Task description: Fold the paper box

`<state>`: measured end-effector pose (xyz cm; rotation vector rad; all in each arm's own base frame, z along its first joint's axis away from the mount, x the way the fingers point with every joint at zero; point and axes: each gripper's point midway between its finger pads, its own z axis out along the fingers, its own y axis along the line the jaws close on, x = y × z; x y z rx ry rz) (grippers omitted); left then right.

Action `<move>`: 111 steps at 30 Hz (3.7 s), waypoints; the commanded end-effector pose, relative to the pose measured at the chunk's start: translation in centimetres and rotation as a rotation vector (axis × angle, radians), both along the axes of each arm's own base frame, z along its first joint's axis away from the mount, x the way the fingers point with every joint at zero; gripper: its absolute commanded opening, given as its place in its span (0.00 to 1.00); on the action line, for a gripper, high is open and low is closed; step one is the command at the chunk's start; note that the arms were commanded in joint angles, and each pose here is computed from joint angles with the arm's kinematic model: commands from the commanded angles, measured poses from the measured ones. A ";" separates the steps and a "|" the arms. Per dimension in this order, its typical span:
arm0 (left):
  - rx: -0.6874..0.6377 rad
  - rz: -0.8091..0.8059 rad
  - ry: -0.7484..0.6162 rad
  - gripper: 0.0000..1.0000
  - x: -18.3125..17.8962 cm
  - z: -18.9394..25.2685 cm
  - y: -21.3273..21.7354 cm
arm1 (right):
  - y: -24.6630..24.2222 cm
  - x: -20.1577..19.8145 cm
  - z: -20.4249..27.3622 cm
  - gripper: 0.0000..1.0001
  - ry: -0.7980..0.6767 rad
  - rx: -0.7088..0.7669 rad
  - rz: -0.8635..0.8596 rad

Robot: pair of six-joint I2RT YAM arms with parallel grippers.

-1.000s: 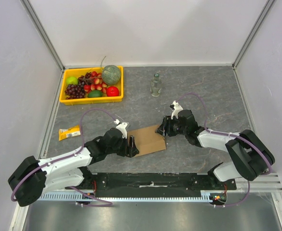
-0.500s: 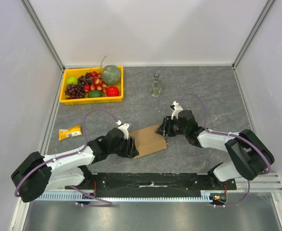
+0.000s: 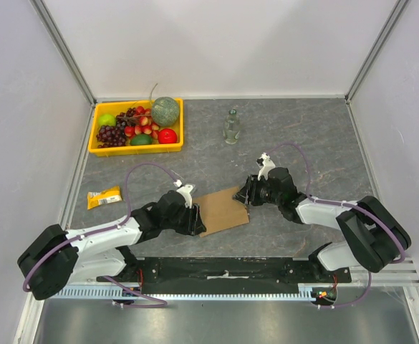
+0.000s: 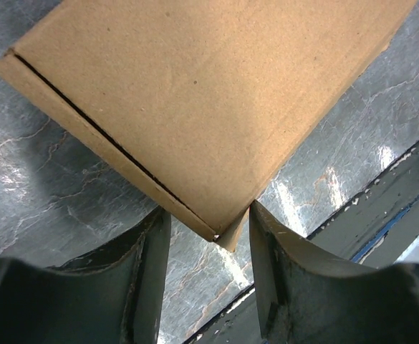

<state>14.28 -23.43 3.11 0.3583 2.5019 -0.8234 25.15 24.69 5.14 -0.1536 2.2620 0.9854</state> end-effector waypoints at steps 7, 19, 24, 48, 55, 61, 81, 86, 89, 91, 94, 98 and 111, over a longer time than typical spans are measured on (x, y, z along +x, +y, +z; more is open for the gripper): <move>-0.109 -0.032 -0.005 0.47 0.3 2.4 -2.3 | -0.2 -0.5 -0.1 0.47 -0.001 0.004 -0.003; -0.145 -0.070 0.085 0.45 -1.2 3.3 -3.0 | -0.5 -0.6 -0.5 0.47 -0.004 -0.001 -0.016; -0.180 -0.074 0.112 0.43 -1.3 3.5 -3.5 | -0.6 -0.6 -0.4 0.47 -0.011 0.000 -0.019; -0.429 -0.033 0.180 0.34 -0.9 5.0 -3.8 | -1.2 -1.0 -0.6 0.45 -0.017 0.001 -0.037; -0.493 -0.039 0.187 0.33 -0.8 5.6 -4.3 | -1.2 -1.2 -0.8 0.45 -0.014 0.000 -0.034; -0.528 -0.048 0.186 0.31 -0.8 6.2 -4.4 | -1.3 -1.1 -0.9 0.45 -0.012 -0.002 -0.040; -0.626 -0.064 0.210 0.28 -0.9 7.1 -4.4 | -1.2 -1.1 -1.1 0.45 -0.010 -0.003 -0.036; -0.565 -0.052 0.210 0.28 -0.8 5.6 -3.9 | -1.3 -1.0 -1.0 0.45 -0.010 -0.008 -0.040; -0.516 -0.041 0.203 0.35 -0.8 4.9 -3.4 | -1.4 -1.0 -1.1 0.46 -0.012 -0.016 -0.042; -0.473 -0.033 0.207 0.41 -1.0 4.2 -2.9 | -1.5 -0.9 -1.1 0.47 -0.016 -0.026 -0.048; -0.418 -0.025 0.205 0.50 -1.2 3.6 -2.2 | -1.7 -0.6 -0.9 0.48 -0.028 -0.039 -0.053; -0.368 -0.023 0.222 0.57 -2.0 3.0 -1.3 | -1.8 -0.3 -0.7 0.48 -0.041 -0.052 -0.058; -0.321 -0.029 0.197 0.60 -3.3 4.3 0.4 | -2.5 -0.1 -0.5 0.50 -0.063 -0.087 -0.072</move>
